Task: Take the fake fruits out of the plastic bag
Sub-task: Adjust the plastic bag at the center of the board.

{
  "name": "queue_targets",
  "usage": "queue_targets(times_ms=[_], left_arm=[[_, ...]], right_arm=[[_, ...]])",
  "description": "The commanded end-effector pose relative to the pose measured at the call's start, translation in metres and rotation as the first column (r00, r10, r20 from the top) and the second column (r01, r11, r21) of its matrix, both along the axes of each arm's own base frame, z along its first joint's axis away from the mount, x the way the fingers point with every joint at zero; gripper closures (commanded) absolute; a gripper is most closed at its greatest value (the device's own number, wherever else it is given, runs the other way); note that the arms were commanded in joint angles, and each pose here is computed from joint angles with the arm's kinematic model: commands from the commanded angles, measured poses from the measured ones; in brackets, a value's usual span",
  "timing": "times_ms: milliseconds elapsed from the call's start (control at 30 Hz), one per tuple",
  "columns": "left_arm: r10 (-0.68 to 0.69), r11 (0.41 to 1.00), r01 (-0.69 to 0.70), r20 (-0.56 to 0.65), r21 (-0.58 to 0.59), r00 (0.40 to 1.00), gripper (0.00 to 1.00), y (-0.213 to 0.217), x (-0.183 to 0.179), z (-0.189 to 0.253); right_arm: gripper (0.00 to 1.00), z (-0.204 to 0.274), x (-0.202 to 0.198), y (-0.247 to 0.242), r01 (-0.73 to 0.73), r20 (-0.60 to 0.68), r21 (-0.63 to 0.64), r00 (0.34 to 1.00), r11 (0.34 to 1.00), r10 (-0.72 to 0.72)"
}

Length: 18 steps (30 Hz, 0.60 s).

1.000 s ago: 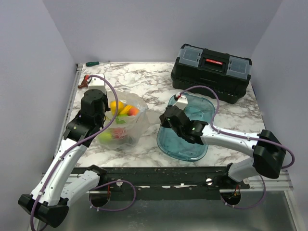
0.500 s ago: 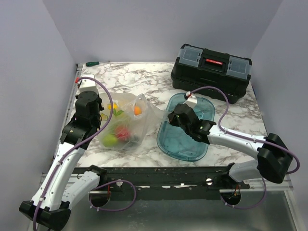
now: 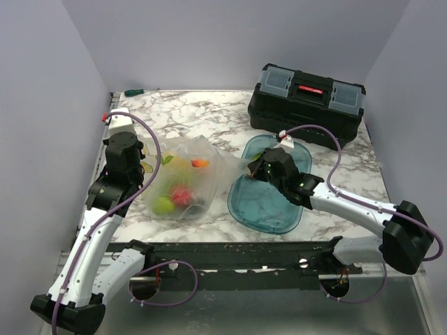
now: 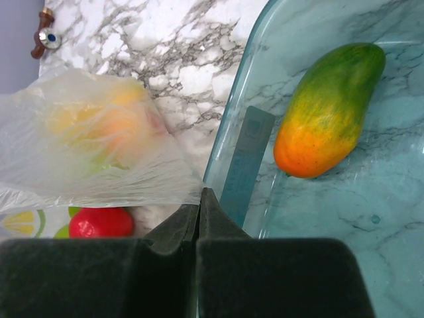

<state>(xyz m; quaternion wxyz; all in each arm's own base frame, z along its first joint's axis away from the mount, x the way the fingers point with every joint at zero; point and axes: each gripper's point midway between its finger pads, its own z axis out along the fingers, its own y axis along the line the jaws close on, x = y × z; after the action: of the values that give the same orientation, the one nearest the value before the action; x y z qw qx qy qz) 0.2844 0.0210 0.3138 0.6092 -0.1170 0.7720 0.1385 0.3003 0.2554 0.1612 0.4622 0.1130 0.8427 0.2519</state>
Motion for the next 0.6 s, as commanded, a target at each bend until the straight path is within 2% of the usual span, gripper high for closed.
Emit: queue_targets(times_ms=[0,67,233,333,467,567], left_arm=[[-0.035,0.999,0.036,0.031,-0.03,0.999,1.0,-0.005,0.005,0.006],[-0.101,0.994,0.102,0.009,-0.037,0.995,1.0,-0.017,0.009,-0.001],[-0.346,0.935,0.341,-0.035,-0.097,0.938,1.0,-0.064,0.017,-0.012],[-0.378,0.921,0.371,-0.04,-0.118,0.925,1.0,-0.072,0.018,-0.014],[-0.411,0.904,0.403,-0.036,-0.14,0.911,1.0,-0.079,0.017,-0.015],[-0.412,0.904,0.404,-0.036,-0.142,0.91,1.0,-0.08,0.018,-0.014]], right_arm=[[0.99,-0.017,-0.003,0.008,-0.06,-0.058,-0.014,0.997,0.998,0.059],[0.97,-0.014,-0.003,0.012,-0.08,-0.056,-0.016,0.995,0.997,0.079],[0.65,0.017,-0.011,0.032,-0.232,-0.055,-0.034,0.972,0.972,0.23],[0.43,0.038,-0.015,0.032,-0.281,-0.027,-0.058,0.96,0.958,0.28],[0.3,0.07,-0.014,0.026,-0.295,0.026,-0.11,0.954,0.949,0.3],[0.21,0.097,-0.014,0.039,-0.374,0.086,-0.12,0.919,0.92,0.385]])
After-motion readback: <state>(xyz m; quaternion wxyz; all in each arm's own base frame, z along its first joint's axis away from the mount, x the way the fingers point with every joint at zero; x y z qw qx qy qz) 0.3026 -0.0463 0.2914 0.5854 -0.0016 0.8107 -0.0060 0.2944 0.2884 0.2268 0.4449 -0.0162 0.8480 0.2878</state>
